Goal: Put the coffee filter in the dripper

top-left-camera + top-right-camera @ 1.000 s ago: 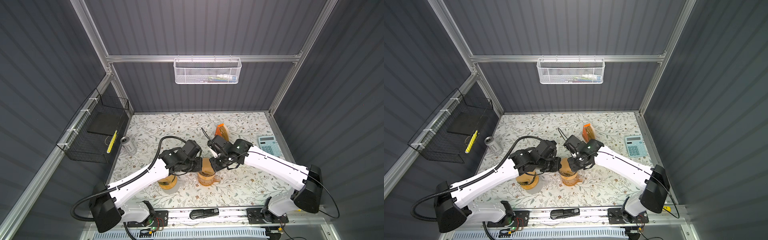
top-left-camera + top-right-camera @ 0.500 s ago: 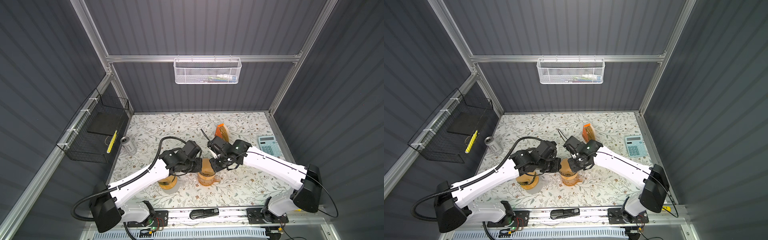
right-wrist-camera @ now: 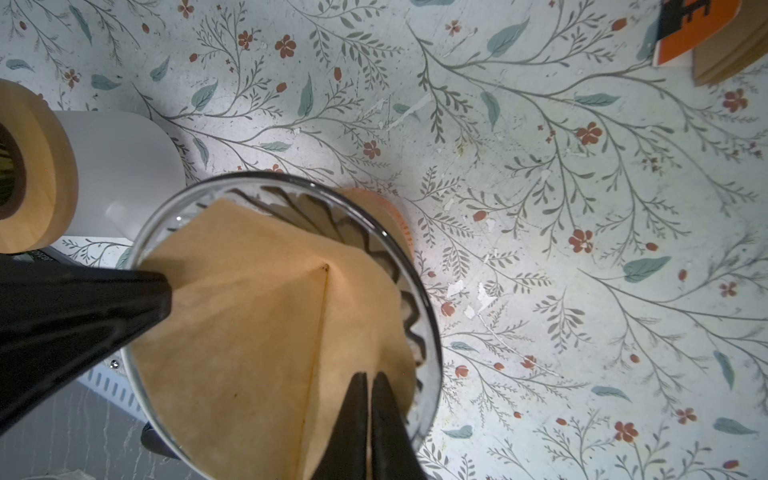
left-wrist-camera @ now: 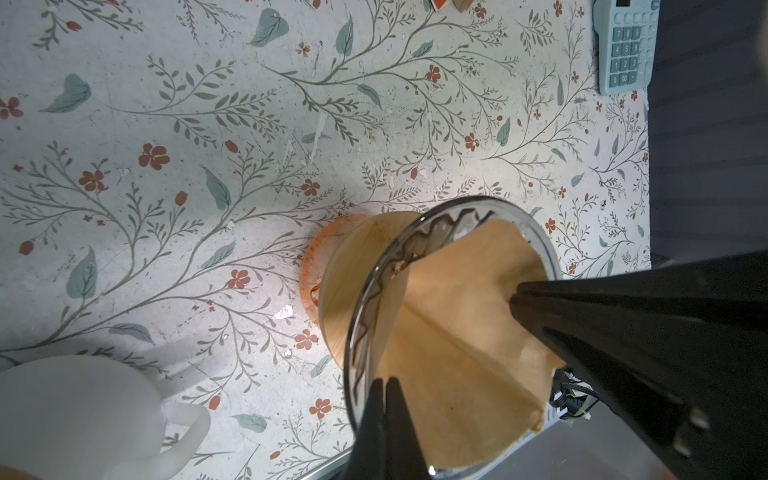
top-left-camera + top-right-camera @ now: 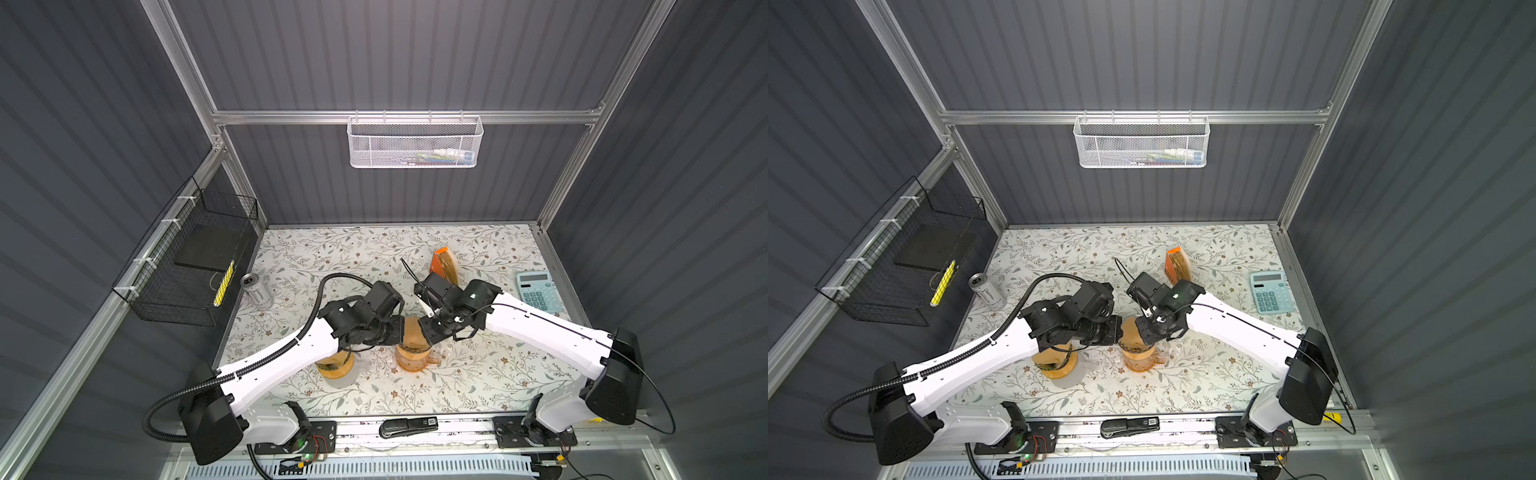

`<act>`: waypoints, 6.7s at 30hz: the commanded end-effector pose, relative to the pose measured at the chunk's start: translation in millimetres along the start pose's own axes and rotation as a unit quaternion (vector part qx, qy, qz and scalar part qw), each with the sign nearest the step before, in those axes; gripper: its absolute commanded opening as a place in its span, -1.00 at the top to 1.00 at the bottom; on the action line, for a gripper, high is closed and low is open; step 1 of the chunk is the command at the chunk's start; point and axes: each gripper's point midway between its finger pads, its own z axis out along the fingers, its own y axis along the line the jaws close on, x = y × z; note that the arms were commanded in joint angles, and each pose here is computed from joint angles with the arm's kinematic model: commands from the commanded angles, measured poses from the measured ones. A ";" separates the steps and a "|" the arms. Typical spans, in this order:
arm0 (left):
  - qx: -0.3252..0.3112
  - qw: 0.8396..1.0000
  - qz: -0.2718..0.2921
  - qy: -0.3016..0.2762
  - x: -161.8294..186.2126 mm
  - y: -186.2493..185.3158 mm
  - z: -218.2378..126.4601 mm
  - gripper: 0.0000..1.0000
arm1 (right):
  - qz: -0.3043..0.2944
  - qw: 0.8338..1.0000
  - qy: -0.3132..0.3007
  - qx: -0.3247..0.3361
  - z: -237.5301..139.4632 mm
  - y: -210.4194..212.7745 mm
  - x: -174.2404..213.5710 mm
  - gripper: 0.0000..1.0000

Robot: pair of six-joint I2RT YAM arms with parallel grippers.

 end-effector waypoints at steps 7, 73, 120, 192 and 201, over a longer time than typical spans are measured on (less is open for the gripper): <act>0.000 1.000 0.006 -0.009 -5.3 -4.6 -5.9 0.91 | -0.003 1.000 -0.017 0.001 -15.7 2.1 -8.4 0.80; 0.087 0.995 0.007 0.046 18.9 -27.5 11.1 0.89 | 0.055 0.994 -0.053 -0.074 -15.0 11.9 -48.4 0.79; 0.087 0.996 -0.002 0.008 6.3 -28.9 -6.0 0.89 | 0.077 0.995 -0.053 -0.045 -0.2 -0.7 -46.8 0.80; 0.089 0.996 0.003 0.023 17.1 -25.0 -11.9 0.88 | 0.077 0.993 -0.073 -0.046 -15.2 5.2 -50.4 0.79; 0.090 0.996 0.005 0.001 8.6 -27.7 -21.3 0.88 | 0.078 0.992 -0.085 -0.053 -25.7 6.7 -53.4 0.79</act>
